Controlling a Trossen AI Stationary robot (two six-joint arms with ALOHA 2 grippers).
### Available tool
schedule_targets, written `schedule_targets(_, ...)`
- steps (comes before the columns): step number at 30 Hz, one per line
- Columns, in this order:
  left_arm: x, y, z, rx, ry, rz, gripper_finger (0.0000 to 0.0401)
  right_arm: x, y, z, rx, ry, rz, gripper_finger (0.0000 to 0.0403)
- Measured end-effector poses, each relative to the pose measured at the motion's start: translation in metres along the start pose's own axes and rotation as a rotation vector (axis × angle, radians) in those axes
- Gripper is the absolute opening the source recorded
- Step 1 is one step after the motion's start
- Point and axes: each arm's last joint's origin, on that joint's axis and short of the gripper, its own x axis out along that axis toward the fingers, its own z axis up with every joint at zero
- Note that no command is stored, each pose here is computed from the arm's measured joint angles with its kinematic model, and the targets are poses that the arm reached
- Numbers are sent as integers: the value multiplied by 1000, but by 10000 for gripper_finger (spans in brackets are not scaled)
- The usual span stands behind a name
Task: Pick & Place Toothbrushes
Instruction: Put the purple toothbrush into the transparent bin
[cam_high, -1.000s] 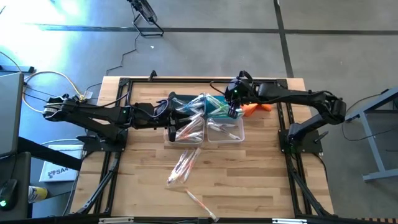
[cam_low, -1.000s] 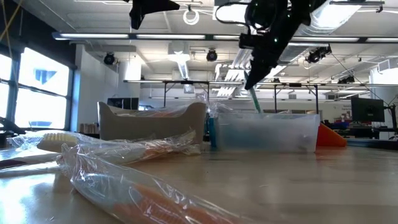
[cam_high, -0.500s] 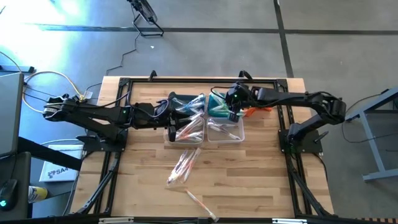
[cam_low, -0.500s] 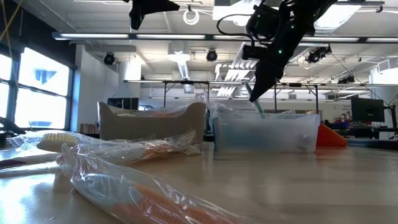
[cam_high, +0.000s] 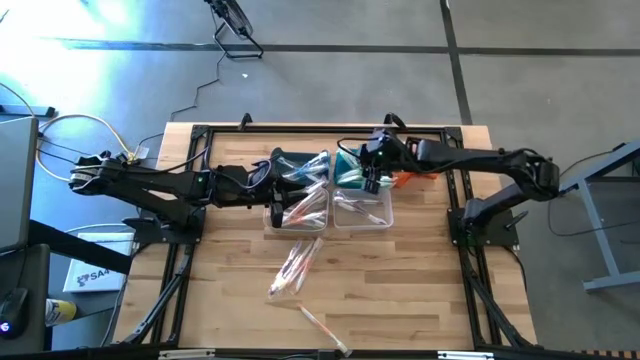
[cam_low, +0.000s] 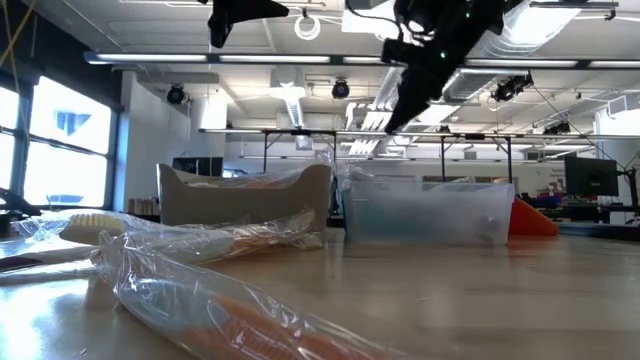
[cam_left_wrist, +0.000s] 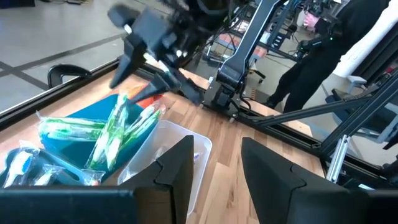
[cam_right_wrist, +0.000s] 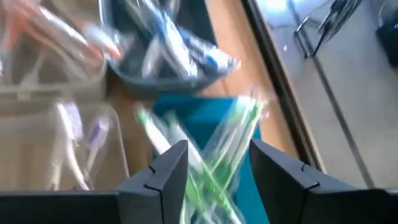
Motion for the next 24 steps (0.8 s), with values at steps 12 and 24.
schedule_targets(12, 0, 0, 0, -23, 1, 1, 131, -80, -2, 39, 27, -286, 6, 119)
schedule_targets(24, 0, 0, 0, -26, -4, 0, 131, -163, -9, 27, 194, -561, 282, 76)
